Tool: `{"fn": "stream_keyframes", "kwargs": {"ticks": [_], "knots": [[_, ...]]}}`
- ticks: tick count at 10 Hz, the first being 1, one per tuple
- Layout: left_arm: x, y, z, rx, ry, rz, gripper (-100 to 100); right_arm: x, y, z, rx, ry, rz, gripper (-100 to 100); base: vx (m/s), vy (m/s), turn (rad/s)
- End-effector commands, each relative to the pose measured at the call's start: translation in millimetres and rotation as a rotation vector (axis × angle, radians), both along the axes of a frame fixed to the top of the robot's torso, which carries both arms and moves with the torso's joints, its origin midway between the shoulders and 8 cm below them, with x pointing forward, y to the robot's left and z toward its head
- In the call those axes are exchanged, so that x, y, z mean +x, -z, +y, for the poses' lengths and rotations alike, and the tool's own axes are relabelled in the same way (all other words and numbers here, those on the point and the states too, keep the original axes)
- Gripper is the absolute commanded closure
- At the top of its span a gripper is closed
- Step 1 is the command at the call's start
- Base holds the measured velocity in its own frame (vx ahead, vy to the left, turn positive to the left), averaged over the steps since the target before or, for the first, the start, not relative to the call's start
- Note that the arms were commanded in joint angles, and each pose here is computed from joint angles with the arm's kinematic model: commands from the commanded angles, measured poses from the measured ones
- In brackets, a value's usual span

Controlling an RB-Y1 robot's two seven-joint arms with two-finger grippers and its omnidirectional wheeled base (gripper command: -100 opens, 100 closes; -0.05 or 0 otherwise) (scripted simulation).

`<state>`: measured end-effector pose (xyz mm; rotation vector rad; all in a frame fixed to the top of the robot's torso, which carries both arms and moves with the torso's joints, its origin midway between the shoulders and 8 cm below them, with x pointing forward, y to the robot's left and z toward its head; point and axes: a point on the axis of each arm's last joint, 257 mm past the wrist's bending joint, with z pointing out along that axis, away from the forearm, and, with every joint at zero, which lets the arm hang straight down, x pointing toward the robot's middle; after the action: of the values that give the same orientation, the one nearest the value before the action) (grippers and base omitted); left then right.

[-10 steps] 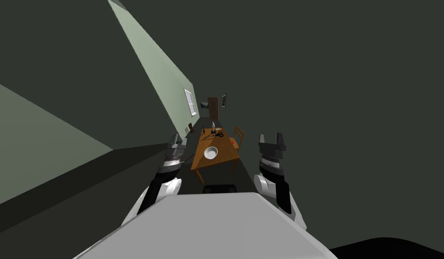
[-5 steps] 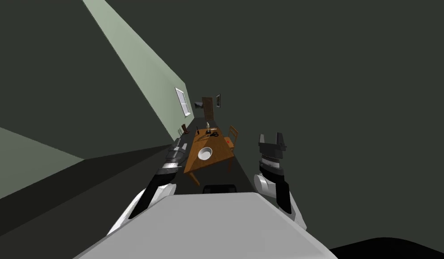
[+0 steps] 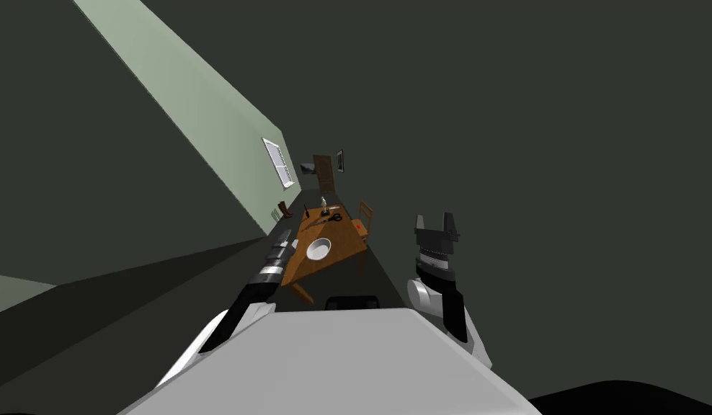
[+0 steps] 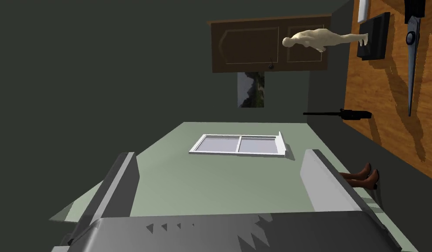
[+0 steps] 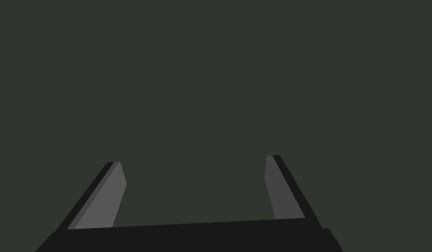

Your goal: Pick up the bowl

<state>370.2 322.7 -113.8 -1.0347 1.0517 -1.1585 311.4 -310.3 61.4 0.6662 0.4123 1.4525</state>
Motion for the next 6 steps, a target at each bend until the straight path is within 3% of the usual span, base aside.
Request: {"fn": "stream_keyframes", "kwargs": {"ticks": [1, 2, 4, 6], "knots": [[-3.9, 30.7, 15.0, -0.02, -0.026, 0.091, -100, 0.0, 0.0, 0.0, 0.0, 0.0, 0.0, 0, 0.028, -0.062, -0.353], [-3.8, 32.3, 15.5, -0.021, -0.027, 0.097, -100, 0.0, 0.0, 0.0, 0.0, 0.0, 0.0, 0, 0.016, -0.043, -0.081], [-14.4, 67.0, 35.5, -0.053, -0.065, 0.204, -100, 0.0, 0.0, 0.0, 0.0, 0.0, 0.0, 0, 0.021, -0.062, -0.225], [-21.9, 87.4, 46.9, -0.074, -0.09, 0.268, -100, 0.0, 0.0, 0.0, 0.0, 0.0, 0.0, 0, 0.015, -0.035, -0.158]]}}
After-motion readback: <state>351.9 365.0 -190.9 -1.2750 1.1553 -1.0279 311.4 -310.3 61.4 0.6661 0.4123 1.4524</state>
